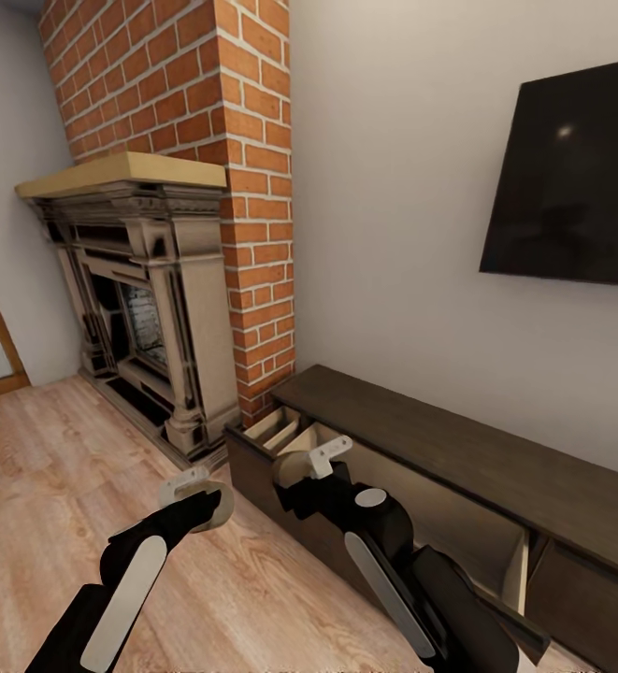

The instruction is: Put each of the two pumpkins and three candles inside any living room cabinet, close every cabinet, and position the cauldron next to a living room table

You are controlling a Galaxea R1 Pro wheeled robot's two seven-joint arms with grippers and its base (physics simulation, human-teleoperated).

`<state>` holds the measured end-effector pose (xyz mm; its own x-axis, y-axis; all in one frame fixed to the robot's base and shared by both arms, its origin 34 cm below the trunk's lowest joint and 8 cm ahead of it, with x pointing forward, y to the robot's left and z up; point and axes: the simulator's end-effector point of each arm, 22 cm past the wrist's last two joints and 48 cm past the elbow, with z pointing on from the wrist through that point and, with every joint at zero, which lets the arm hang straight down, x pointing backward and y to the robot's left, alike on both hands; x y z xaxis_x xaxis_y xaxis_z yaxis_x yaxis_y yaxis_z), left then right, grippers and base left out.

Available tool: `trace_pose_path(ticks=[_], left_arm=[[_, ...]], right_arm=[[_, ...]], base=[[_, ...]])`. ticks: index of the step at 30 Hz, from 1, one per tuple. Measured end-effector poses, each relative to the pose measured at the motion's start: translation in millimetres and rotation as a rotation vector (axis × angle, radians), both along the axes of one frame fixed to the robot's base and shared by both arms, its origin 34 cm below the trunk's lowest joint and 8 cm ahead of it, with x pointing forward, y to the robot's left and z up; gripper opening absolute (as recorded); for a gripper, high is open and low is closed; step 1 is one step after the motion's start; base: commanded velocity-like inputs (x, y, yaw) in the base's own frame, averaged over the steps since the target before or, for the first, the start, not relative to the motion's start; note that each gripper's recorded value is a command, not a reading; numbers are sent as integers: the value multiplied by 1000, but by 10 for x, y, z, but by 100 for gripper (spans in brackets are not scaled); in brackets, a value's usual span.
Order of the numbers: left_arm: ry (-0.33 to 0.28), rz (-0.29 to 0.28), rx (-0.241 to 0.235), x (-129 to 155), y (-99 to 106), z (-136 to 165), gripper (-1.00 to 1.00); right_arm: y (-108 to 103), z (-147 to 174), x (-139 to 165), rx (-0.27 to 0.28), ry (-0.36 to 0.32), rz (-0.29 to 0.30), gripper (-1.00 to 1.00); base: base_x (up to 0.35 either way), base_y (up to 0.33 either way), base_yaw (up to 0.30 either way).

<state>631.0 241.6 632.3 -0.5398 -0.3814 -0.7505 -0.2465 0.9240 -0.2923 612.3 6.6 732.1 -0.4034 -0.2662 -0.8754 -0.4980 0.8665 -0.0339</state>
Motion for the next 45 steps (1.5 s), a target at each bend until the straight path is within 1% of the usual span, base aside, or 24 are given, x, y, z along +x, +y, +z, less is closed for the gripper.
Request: trace_pose_path(ticks=[14,33,35,36,38,45], left_arm=[[21,2,-1,3,7,-115,-100],[52,-2,-7,83,-35,127,-100],[56,-3,-9,82,-47,109,-100],[57,-13,-18,79,-117,101,-100],[61,-28,-19,72,-202,83,-100],[71,-50,-25,63,-307,27,-100]], right_arm=[[-23,-133,24,-5,28,-3,-100],[-33,113,139,-6,59,-5,-100],[-46,90,147,-7,63,-9,-100],[-58,77,152,-7,66,-12,-100],[-68,54,157,-8,70,-13,-100],[-99,-22,173,-13,83,-18,-100]], base=[[0,0,0],[0,0,0],[0,0,0],[0,0,0],[0,0,0],[0,0,0]])
